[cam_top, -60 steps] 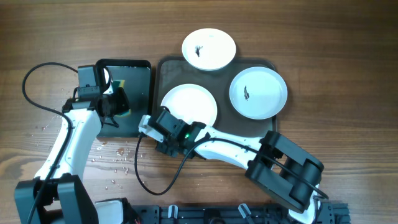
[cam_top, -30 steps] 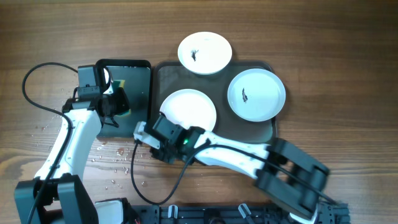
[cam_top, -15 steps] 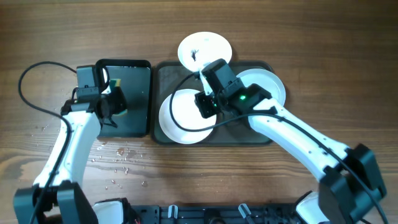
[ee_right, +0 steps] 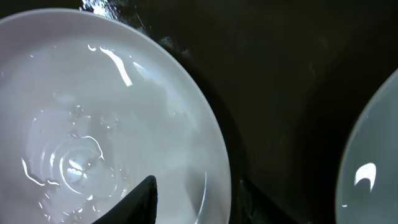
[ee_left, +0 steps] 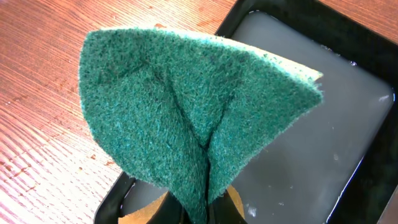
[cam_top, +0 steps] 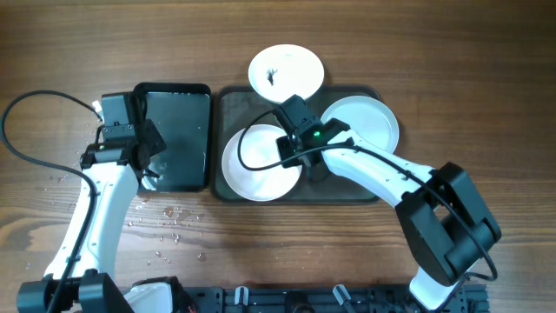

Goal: Clean dirty plates on tray and stack at the side
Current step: 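Grip the cleaned white plate's rim with the right gripper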

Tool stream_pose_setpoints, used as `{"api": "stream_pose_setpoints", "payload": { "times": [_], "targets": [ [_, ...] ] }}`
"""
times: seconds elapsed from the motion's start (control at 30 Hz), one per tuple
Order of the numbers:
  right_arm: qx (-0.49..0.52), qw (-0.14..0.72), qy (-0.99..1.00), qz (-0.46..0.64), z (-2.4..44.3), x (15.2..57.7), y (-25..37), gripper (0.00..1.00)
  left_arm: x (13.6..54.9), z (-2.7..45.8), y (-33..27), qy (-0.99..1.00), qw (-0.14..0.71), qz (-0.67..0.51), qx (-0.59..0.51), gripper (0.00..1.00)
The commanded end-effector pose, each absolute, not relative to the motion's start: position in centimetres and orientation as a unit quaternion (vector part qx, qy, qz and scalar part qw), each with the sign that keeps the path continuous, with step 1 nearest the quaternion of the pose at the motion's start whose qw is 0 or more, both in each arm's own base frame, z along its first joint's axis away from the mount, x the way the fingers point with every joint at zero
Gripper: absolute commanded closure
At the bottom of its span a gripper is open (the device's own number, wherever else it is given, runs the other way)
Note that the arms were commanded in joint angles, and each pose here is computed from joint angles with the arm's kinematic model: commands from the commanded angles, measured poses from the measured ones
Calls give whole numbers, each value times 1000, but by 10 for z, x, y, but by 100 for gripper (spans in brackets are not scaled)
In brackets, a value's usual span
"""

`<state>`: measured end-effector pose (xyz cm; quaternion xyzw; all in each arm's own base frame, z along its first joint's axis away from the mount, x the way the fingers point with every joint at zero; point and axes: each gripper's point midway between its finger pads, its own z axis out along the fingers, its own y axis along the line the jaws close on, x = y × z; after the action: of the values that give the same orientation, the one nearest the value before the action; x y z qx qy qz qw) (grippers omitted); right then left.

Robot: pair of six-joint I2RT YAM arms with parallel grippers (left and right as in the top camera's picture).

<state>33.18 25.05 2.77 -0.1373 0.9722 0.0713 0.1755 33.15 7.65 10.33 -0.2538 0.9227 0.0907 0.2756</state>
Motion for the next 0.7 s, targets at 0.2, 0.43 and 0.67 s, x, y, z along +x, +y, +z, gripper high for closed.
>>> {"api": "stream_pose_setpoints", "payload": {
  "times": [0.2,0.43,0.67],
  "targets": [
    [-111,161,979,51,12,328,242,59,326,104,84,911,281,102,-283,96],
    [-90,135,986,49,-7,323,240,74,326,104,84,911,282,102,-285,96],
    [-92,156,980,78,20,333,253,96,326,104,84,908,282,99,-293,95]
  ]
}}
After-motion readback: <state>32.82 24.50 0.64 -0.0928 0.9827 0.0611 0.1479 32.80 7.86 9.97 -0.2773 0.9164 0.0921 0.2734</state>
